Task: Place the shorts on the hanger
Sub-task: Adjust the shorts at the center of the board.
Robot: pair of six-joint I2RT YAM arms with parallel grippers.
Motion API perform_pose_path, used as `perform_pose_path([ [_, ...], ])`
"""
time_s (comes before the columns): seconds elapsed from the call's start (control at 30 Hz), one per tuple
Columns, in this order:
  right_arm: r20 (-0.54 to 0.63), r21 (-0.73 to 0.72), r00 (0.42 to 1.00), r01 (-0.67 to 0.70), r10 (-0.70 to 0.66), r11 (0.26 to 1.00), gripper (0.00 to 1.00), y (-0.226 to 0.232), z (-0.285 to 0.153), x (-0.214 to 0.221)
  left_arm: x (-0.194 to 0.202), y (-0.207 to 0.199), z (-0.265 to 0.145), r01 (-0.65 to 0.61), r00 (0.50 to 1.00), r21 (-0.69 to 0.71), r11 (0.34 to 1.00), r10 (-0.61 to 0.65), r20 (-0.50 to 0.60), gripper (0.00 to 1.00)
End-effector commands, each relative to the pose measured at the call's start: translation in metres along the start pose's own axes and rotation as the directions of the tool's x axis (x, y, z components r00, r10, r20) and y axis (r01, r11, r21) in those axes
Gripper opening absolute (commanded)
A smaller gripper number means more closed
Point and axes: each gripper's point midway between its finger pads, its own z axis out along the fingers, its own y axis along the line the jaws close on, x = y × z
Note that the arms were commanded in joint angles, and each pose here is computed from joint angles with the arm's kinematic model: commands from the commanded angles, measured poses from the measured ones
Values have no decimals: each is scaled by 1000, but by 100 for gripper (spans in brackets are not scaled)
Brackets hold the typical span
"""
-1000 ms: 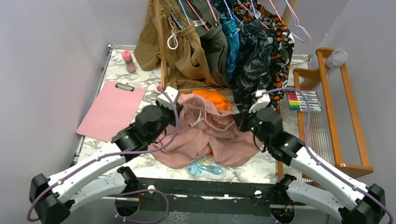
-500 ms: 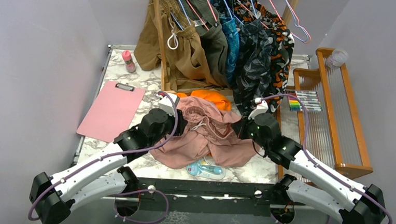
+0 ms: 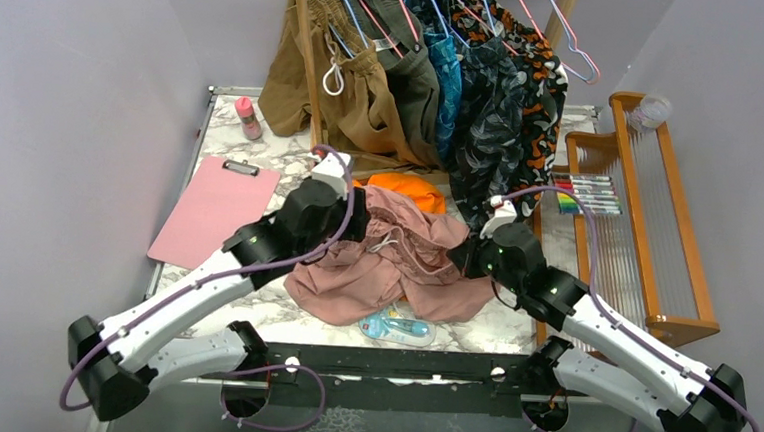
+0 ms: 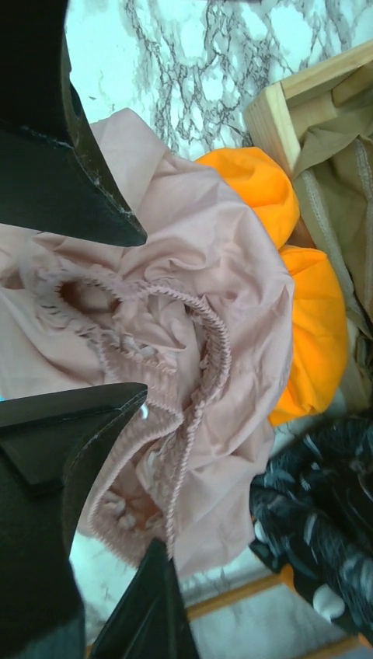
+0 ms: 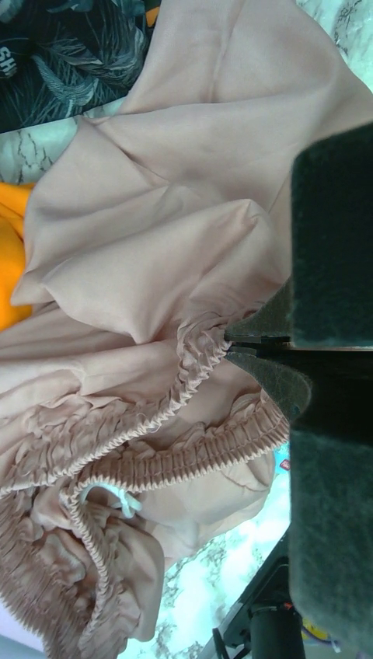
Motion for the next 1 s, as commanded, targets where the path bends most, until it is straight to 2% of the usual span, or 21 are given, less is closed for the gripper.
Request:
perform_pose_path([
  [0.0, -42, -14, 999, 19, -20, 1000, 1, -3, -4, 14, 18, 14, 21, -16, 991, -143, 990, -3, -132, 64],
  [0.1, -51, -19, 998, 20, -21, 1000, 1, -2, -4, 16, 30, 17, 27, -29, 982, -169, 985, -4, -189, 59],
  [0.4, -52, -27, 998, 22, -23, 999, 1, -2, -6, 17, 56, 32, 19, -57, 967, -208, 977, 2, -256, 56],
  [0.6, -43, -23, 999, 23, -24, 999, 1, -3, -10, 16, 74, 43, 20, -91, 955, -240, 967, 17, -296, 34],
  [0.7, -34, -12, 999, 11, -11, 1000, 1, -5, -12, 14, 80, 43, 22, -96, 950, -231, 968, 20, -311, 28],
  [0.8, -19, -13, 1000, 11, -11, 1000, 1, -3, -15, 8, 81, 41, 23, -97, 950, -219, 971, 24, -313, 16],
  [0.87, 7, -16, 1000, 18, -18, 1000, 1, -1, -17, -1, 74, 37, 23, -92, 956, -198, 976, 31, -292, 3],
  [0.9, 24, -16, 999, 28, -28, 999, 1, 1, -18, -8, 65, 34, 22, -88, 963, -184, 979, 36, -267, 0],
  [0.97, 80, 2, 995, 62, -62, 998, 1, 5, -23, -33, 34, 28, 16, -88, 981, -163, 983, 57, -186, 0],
])
